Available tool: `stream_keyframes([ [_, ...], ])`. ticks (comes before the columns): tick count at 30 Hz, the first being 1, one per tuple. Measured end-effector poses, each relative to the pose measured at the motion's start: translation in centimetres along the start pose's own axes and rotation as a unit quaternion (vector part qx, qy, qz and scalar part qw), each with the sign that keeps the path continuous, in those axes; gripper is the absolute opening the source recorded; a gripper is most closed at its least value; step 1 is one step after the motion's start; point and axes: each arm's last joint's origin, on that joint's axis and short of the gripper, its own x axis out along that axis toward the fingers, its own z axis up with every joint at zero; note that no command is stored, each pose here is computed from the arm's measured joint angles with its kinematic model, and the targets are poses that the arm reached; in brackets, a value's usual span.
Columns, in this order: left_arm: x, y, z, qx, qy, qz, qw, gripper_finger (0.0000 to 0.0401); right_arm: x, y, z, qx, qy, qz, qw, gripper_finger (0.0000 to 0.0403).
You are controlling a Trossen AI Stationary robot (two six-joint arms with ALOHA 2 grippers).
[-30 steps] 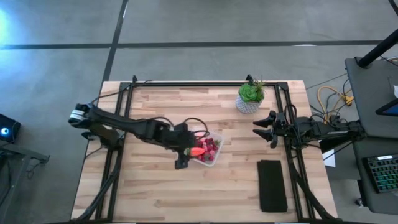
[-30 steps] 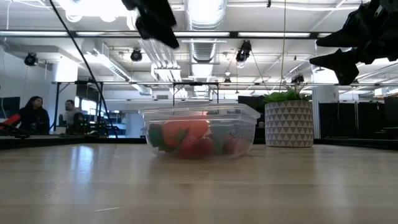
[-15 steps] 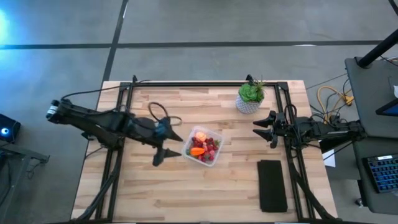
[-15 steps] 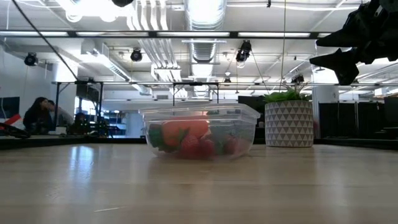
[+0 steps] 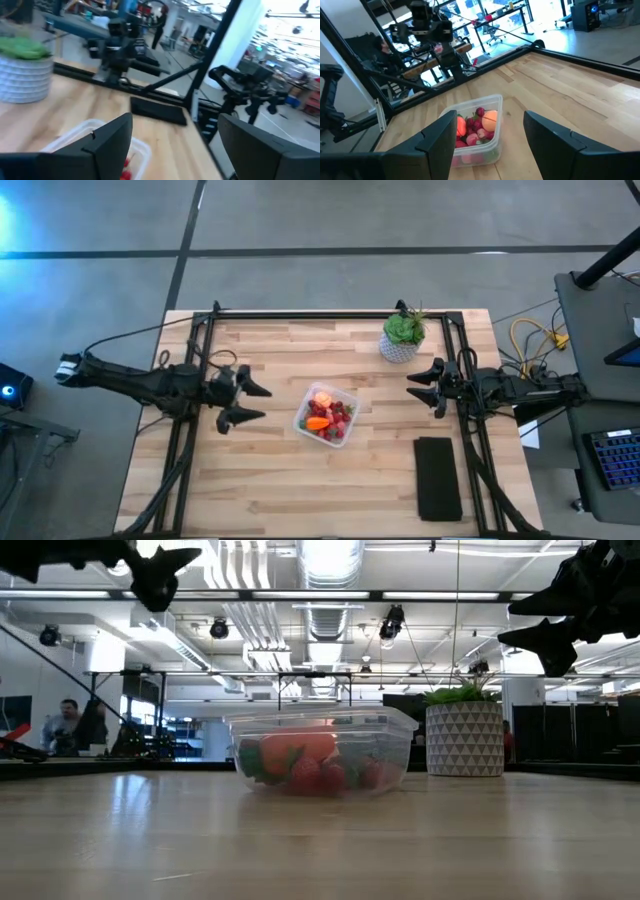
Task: Pick and placing Produce into tupperware
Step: Return to Home Position
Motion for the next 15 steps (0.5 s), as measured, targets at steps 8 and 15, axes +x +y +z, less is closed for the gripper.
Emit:
stream_keyframes([
  [8,-3.5,2.2,-2.7,-0.005,0.037,0.07,0.997,0.0279,0.0,0.0,0.0,0.0,0.0,0.0,1.0,0.0221],
  [15,-6.4,3.1,-4.2,-0.028,0.013,0.115,0.993,0.0279,0.0,0.0,0.0,0.0,0.0,0.0,1.0,0.0221],
])
